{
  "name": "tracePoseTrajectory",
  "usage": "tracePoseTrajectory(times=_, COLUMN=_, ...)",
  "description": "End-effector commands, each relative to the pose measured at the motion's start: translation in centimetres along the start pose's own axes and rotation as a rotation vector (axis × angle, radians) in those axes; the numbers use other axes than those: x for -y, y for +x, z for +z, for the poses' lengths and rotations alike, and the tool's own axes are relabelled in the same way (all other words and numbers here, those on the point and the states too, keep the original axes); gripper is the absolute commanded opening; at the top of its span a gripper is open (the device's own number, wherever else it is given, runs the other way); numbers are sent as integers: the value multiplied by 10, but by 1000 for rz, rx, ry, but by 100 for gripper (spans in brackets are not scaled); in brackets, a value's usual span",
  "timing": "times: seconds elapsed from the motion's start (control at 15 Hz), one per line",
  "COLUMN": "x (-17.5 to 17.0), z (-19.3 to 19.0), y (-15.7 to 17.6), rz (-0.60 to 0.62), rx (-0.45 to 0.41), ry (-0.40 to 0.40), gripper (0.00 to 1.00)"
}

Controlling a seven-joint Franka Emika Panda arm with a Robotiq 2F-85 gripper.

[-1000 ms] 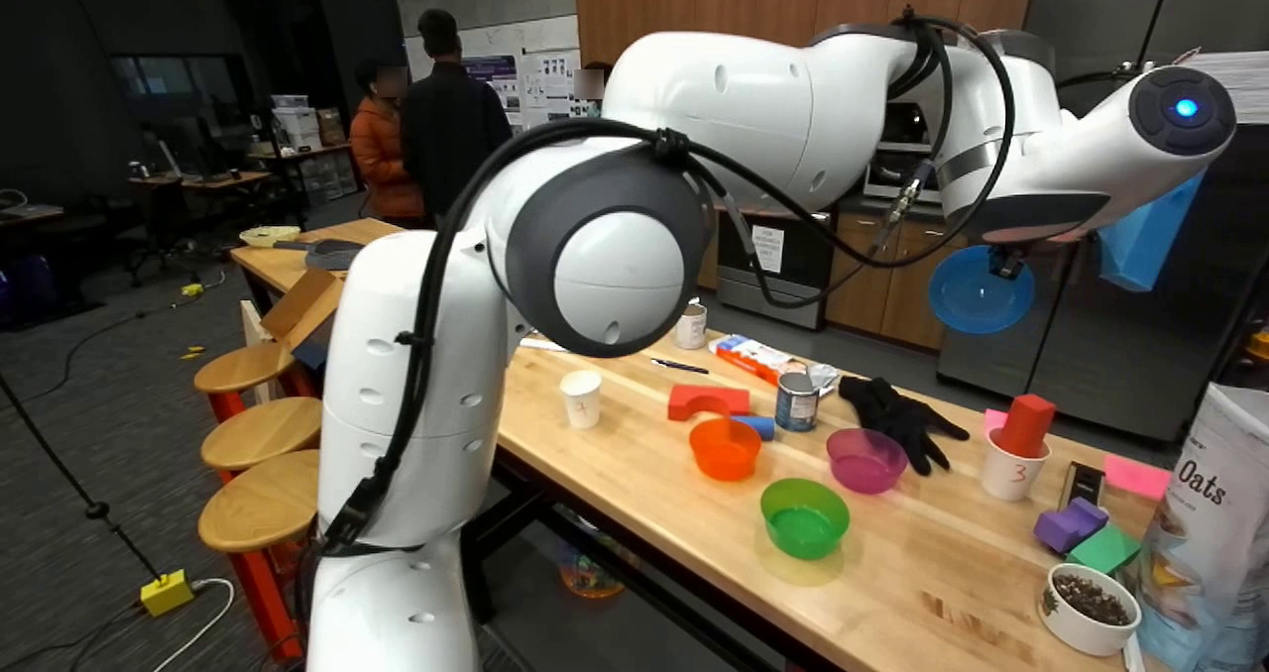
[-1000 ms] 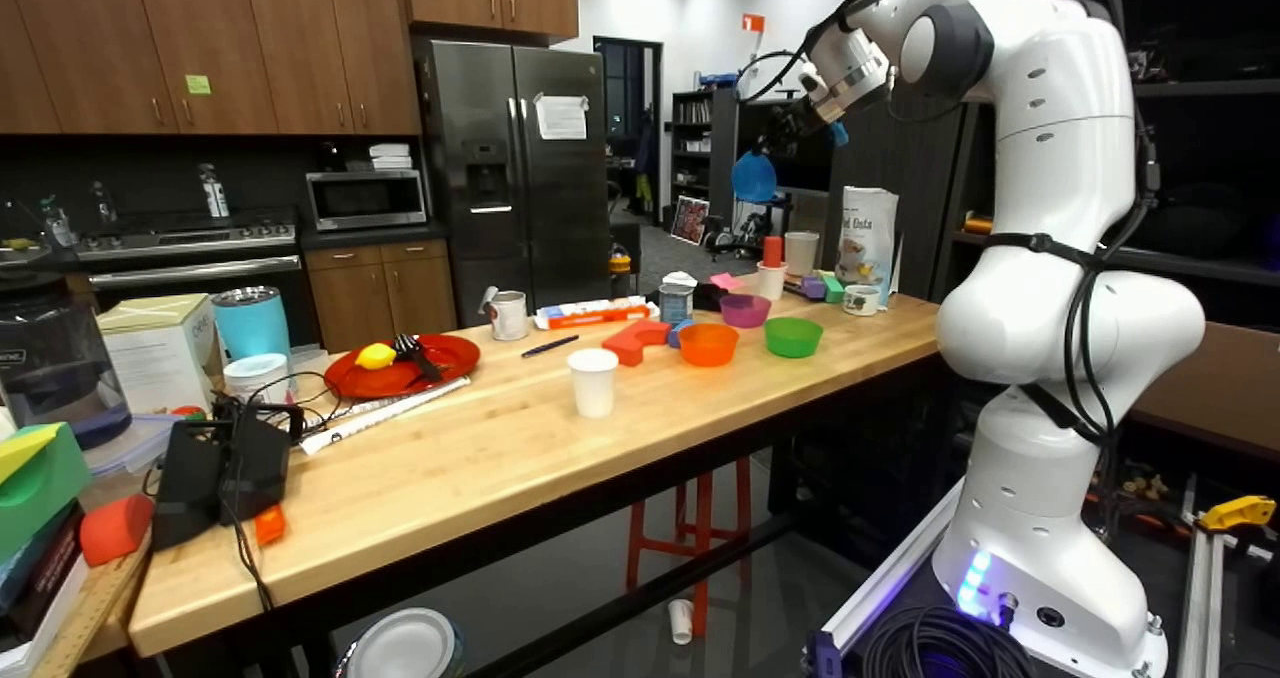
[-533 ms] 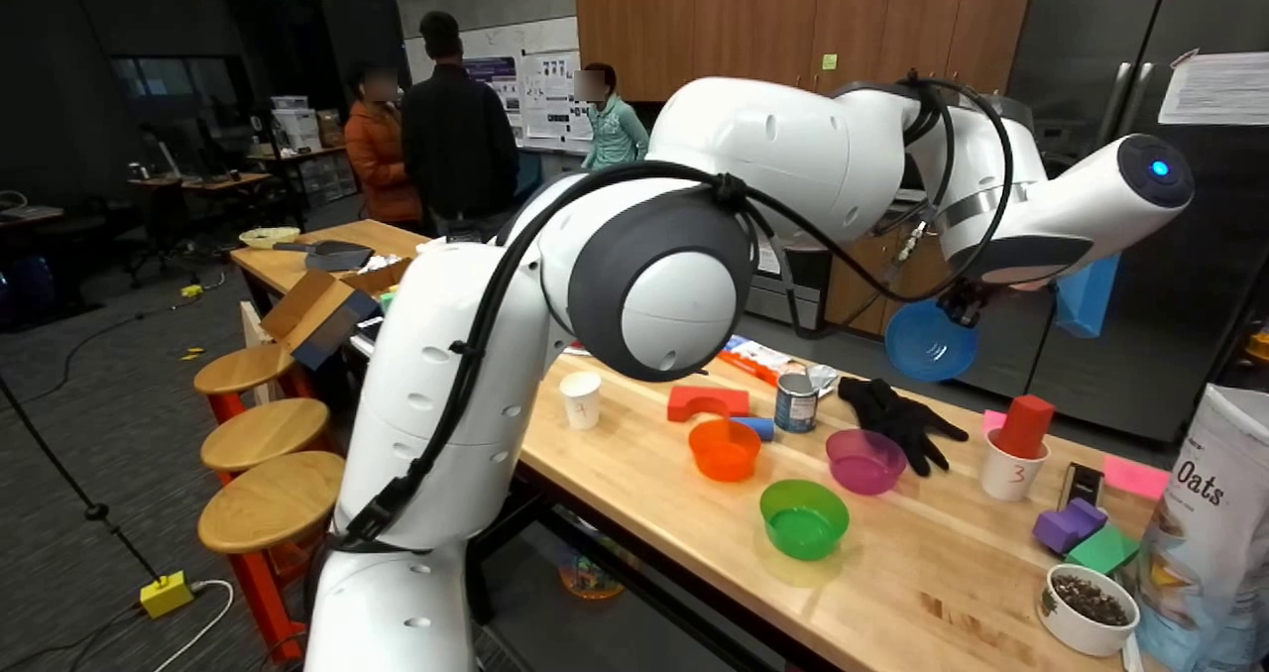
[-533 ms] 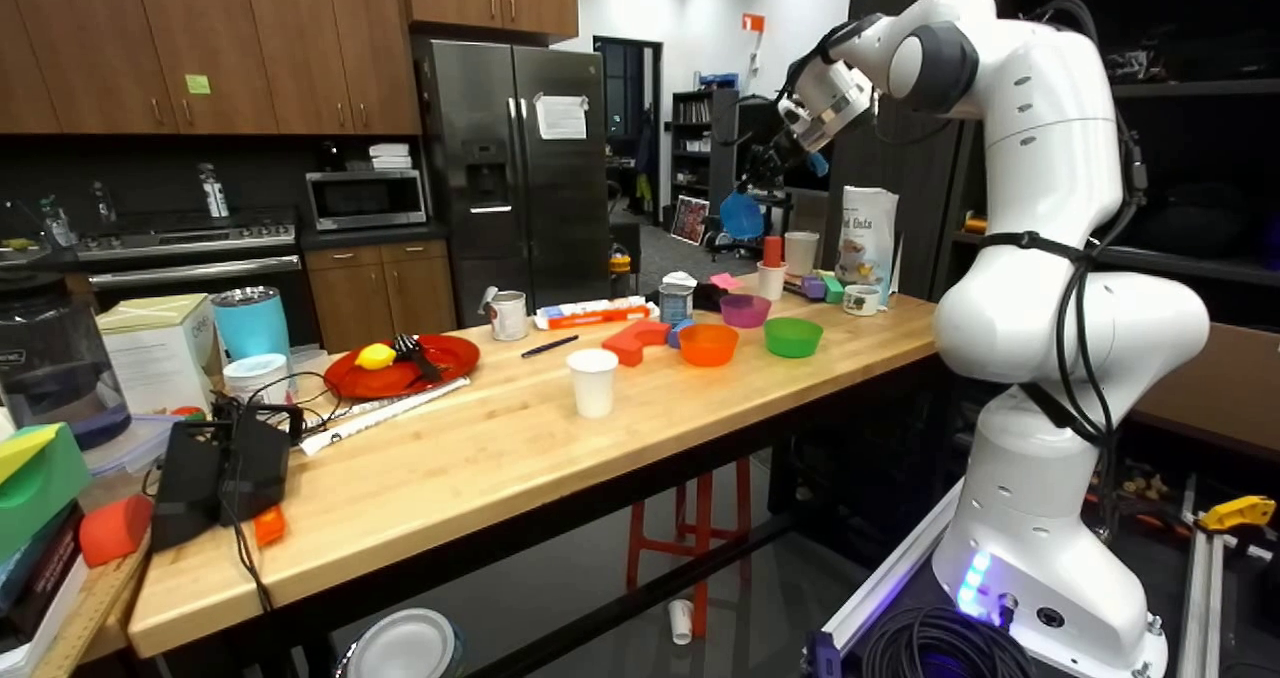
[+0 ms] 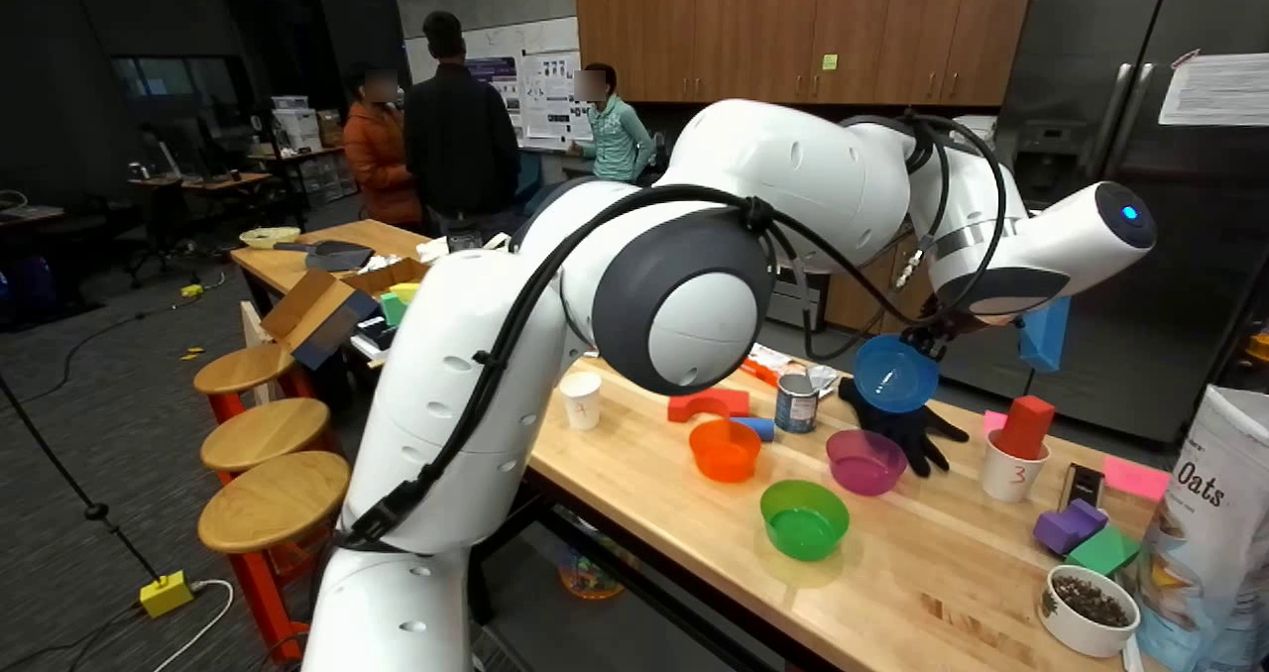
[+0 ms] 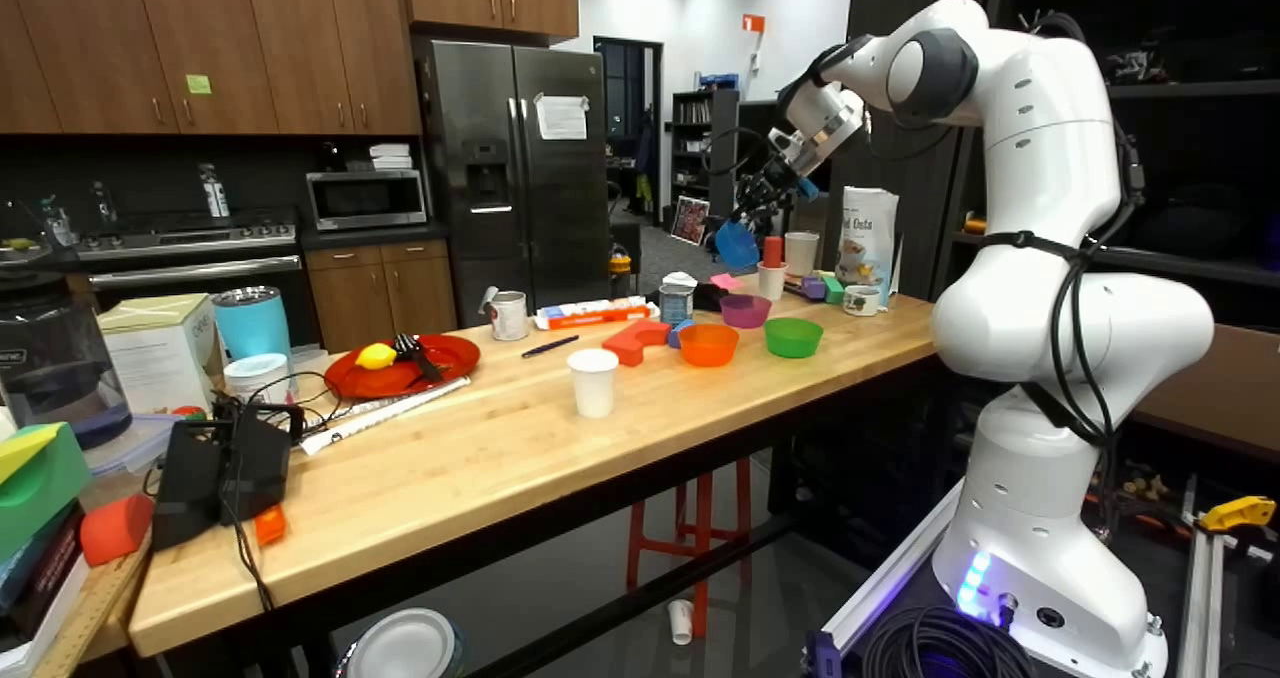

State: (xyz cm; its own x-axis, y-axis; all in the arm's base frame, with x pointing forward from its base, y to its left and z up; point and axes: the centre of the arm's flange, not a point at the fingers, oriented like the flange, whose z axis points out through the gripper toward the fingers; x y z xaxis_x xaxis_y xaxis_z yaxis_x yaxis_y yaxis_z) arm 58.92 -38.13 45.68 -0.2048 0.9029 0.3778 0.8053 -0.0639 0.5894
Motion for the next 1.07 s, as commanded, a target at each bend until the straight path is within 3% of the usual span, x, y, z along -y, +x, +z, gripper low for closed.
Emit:
tracePoseTrajectory(times=0.0, x=21, z=10, y=2, rz=7, rx=-47, ry=36, gripper=1)
tracePoseTrajectory(times=0.6, x=48, z=16, y=-20, rz=46, rx=-4, ry=233, gripper=1)
tracePoseTrajectory(times=1.0, x=48, z=31, y=-18, rz=48, rx=-41, ry=268, gripper=1)
